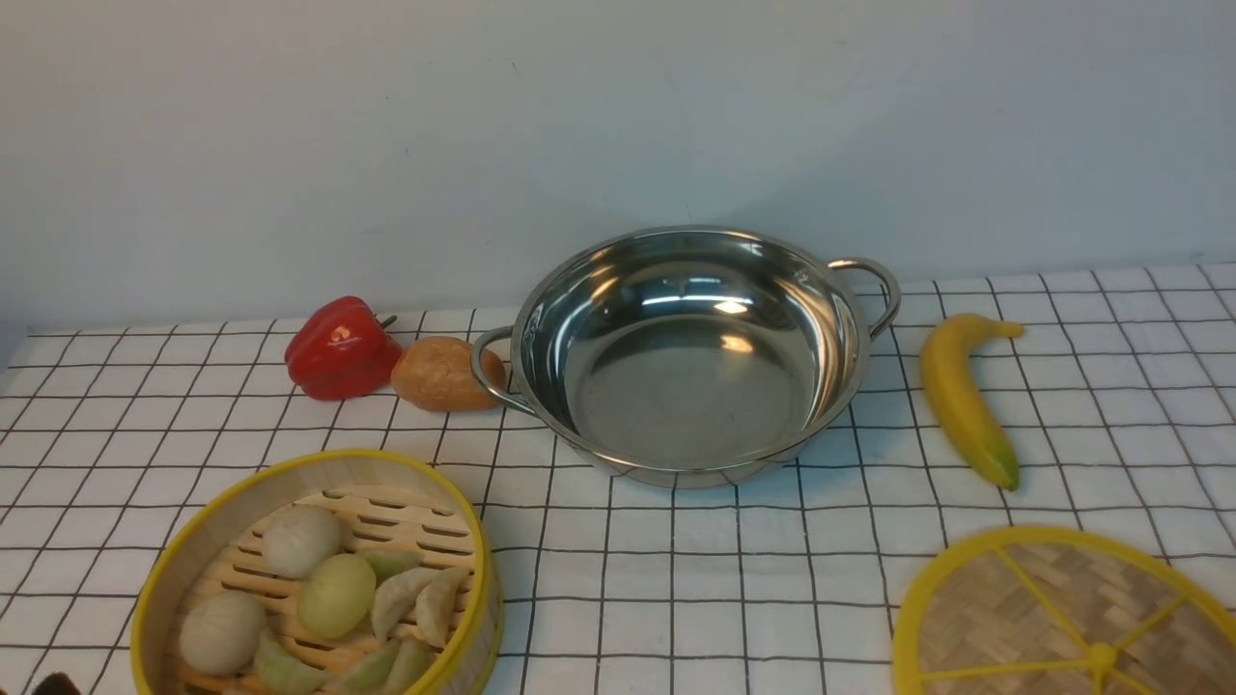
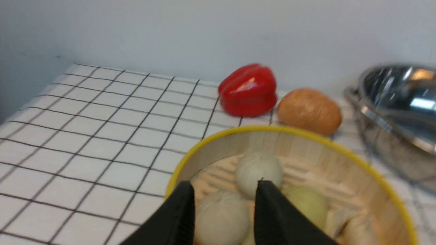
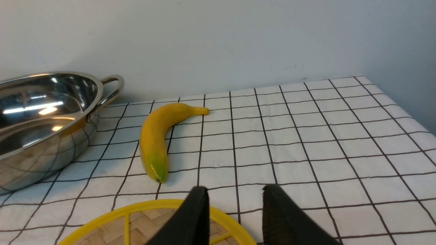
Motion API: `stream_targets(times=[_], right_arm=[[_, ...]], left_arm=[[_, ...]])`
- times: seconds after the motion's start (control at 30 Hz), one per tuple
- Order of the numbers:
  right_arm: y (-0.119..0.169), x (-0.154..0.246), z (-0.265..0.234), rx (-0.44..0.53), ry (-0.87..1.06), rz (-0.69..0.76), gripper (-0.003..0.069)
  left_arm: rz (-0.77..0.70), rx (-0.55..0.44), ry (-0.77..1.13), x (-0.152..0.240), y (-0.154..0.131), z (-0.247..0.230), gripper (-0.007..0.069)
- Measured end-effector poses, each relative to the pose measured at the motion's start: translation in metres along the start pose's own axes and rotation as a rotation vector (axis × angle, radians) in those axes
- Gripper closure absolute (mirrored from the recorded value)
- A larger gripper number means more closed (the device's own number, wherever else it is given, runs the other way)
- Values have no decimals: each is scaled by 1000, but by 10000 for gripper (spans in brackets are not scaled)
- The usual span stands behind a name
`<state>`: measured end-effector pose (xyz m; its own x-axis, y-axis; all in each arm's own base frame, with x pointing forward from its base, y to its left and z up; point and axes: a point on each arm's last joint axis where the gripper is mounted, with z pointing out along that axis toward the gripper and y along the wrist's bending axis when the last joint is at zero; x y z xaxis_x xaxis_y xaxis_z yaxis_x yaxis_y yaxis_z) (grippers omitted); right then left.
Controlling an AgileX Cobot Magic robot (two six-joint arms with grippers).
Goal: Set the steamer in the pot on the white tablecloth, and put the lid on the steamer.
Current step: 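Grasp the rim of the steamer basket holding the buns with the left gripper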
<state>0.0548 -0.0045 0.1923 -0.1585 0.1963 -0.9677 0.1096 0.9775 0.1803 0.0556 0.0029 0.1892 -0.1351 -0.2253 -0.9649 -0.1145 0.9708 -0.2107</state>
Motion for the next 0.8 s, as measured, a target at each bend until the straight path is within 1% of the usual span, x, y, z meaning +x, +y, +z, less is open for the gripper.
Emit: stream_targets(times=[0.1,0.13,0.2,0.27,0.37,0.6,0.63,0.7,0.73,0.77,0.8], right_arm=[[0,0,0,0,0,0,416],[0,0,0,0,0,0,416],[0,0,0,0,0,0,416],[0,0,0,0,0,0,416],[0,0,0,0,0,0,416],[0,0,0,0,0,0,416],[0,0,0,0,0,0,416],[0,0,0,0,0,0,416],[0,0,0,0,0,0,416],[0,0,0,0,0,0,416],[0,0,0,0,0,0,416]], left_arm=[[-201,30,-97,-9,-2,0,382],[-300,43,-126,-12,-2,-1,382],[-415,58,-164,-15,-2,-1,382],[-507,69,-189,-18,-2,-2,382],[-602,82,-185,-18,-2,-2,382],[-659,92,-174,-17,-3,-2,382],[-661,97,-148,-15,-4,-1,382],[-614,109,-65,-8,-8,-1,382],[-605,110,-55,-8,-8,-1,382],[-541,120,15,-2,-11,-1,382],[-512,129,50,1,-12,-1,382]])
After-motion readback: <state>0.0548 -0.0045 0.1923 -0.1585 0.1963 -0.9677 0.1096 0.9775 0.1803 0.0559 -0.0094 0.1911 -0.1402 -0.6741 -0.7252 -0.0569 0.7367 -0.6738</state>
